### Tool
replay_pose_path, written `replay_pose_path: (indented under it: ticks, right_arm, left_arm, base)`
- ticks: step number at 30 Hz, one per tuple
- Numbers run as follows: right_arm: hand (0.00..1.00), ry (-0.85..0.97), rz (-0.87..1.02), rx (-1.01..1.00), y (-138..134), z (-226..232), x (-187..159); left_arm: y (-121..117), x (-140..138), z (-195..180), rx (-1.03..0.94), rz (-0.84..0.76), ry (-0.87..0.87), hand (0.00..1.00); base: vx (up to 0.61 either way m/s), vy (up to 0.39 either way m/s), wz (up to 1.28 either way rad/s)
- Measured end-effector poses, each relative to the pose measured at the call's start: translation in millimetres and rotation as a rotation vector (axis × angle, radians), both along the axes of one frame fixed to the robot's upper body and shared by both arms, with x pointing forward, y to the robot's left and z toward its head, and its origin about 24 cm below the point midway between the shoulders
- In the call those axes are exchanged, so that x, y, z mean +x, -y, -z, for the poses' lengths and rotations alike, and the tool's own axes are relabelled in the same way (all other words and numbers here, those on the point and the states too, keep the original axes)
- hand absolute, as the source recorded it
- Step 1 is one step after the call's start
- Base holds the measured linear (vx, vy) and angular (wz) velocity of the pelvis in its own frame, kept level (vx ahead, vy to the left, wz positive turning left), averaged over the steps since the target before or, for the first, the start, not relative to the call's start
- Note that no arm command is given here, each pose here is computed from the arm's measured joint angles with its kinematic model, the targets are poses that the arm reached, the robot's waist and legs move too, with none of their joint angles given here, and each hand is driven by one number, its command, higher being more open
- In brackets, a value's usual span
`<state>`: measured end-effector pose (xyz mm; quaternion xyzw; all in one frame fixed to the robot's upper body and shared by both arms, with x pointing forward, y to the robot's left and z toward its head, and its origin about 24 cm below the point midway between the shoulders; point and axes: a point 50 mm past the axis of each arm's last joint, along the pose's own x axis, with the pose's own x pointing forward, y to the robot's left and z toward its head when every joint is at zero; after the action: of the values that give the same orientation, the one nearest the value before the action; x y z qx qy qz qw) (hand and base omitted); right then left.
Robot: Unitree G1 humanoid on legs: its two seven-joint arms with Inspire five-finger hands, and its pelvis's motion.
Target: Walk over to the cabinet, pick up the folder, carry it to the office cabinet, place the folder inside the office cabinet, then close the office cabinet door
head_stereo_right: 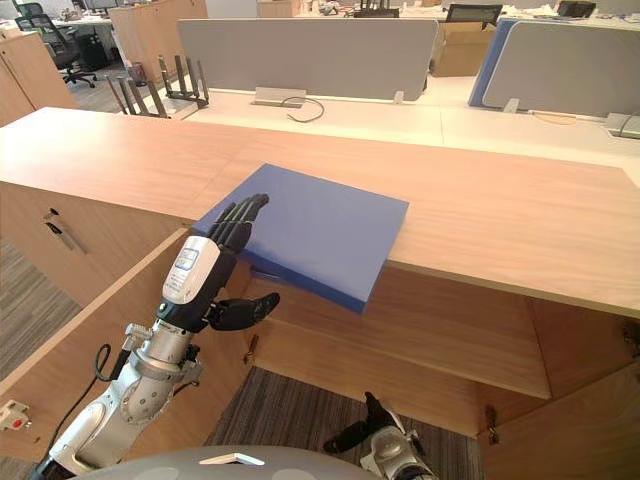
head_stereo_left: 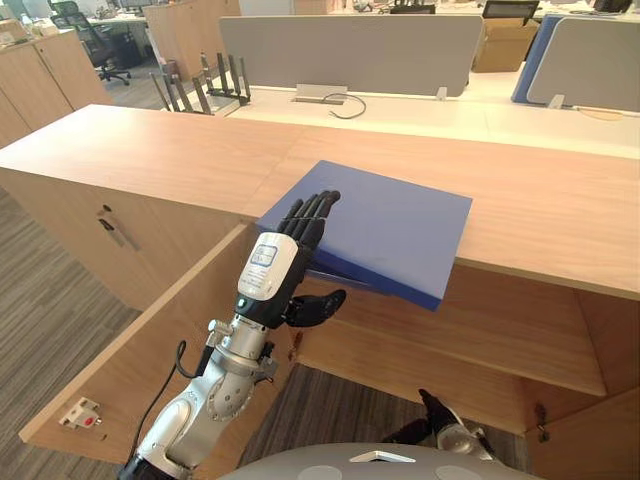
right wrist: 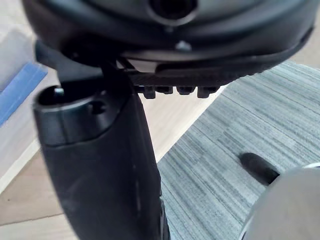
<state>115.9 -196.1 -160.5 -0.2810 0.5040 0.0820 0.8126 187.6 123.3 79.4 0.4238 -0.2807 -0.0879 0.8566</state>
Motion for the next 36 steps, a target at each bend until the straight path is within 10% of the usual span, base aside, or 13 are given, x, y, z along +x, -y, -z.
replay_pose_path:
  ticks: [36]
  right_arm:
    - [1.0,-0.011,-0.131,-0.1,17.2,-2.4,-7.1]
  left_arm:
    - [-10.4,20.0,10.5,0.111,-0.075,-0.008,1.0]
  base:
    - [-0.01,0.0,-0.03]
